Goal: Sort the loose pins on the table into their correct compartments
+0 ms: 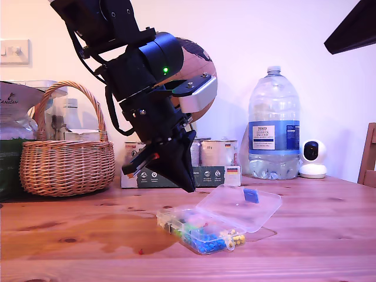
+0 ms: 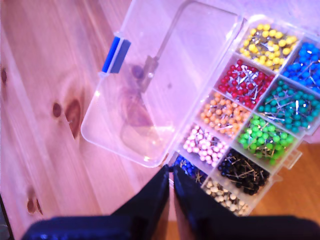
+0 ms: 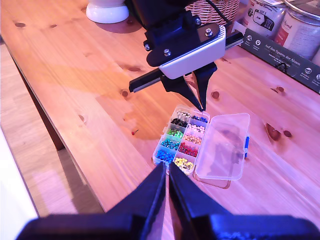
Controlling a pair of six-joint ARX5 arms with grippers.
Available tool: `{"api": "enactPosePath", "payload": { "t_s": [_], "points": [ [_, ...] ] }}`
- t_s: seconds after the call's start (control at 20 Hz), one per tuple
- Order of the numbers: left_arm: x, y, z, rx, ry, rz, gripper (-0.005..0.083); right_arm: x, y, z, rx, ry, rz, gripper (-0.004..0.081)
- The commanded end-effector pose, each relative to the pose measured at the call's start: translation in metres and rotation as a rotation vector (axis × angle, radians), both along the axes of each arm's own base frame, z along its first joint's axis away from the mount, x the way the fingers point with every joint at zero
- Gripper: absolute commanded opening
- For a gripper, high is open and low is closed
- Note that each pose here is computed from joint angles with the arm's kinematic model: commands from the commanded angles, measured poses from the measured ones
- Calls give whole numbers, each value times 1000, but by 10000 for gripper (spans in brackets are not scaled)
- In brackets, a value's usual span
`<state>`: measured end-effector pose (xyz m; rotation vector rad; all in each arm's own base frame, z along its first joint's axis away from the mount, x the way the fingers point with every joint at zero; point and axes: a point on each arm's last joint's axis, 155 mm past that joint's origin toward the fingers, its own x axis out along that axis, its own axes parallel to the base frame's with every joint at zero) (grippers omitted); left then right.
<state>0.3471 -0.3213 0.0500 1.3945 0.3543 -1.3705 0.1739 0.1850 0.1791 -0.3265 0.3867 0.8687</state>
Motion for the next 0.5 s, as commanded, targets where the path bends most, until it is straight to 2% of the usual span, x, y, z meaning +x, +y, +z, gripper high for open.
{"api": "enactPosePath", "payload": {
  "t_s": [0.0, 0.45],
  "points": [
    [-4, 2, -18, 24, 37, 1, -23, 0, 2, 0, 4, 1, 2, -13],
    [-1, 7, -38, 60, 52, 14, -23, 0, 1, -1, 0, 5, 2, -13]
  ]
}}
